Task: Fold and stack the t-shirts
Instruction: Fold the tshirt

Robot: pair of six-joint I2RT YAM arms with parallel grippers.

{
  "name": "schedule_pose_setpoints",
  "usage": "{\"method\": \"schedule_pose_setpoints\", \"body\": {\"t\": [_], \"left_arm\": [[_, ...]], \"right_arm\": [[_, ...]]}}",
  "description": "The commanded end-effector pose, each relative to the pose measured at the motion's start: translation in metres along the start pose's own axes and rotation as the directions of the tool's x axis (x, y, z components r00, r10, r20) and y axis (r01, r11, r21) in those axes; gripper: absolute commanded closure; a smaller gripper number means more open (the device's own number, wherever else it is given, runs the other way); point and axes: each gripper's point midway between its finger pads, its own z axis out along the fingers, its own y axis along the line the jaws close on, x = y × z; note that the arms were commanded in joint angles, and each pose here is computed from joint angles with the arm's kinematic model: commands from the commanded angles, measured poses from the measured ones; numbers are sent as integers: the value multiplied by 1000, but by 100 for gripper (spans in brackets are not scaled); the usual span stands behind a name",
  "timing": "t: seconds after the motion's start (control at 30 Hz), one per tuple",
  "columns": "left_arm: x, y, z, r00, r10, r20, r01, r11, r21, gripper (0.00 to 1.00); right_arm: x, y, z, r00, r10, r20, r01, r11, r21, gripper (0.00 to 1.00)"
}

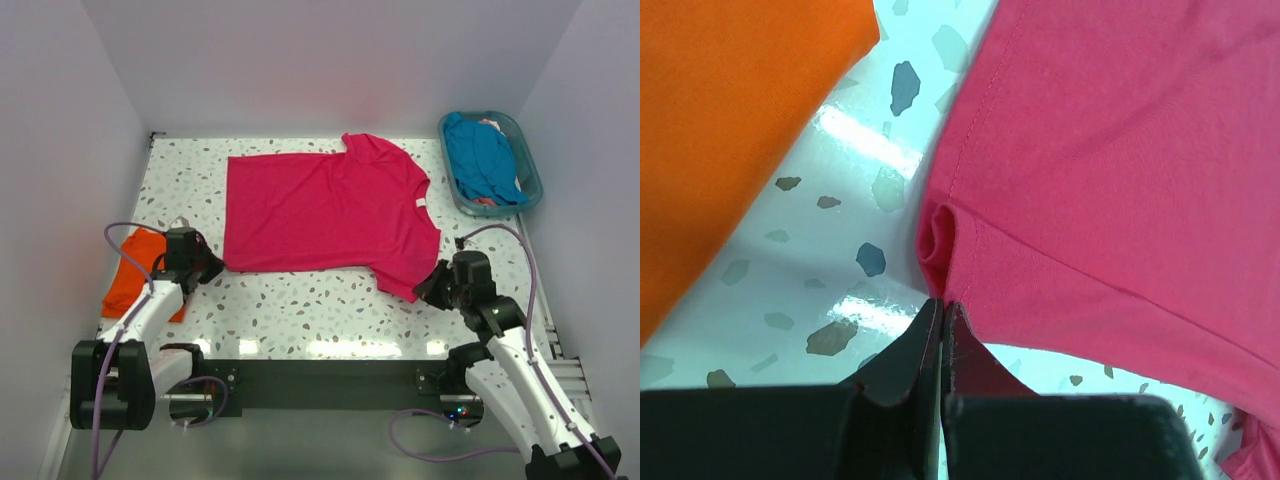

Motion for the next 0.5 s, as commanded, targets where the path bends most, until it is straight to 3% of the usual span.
{"method": "schedule_pose_setpoints", "body": {"t": [0.0, 0.47], "left_arm": [[-19, -13, -4, 999, 12, 45, -14, 1000, 26, 100], [-60, -55, 37, 998, -56, 35, 54, 997, 55, 100]], "right_arm": [[-15, 10, -6, 1000, -25, 9, 25, 1000, 2, 100], [-124, 67, 71, 994, -81, 73, 78, 996, 49, 100]]}}
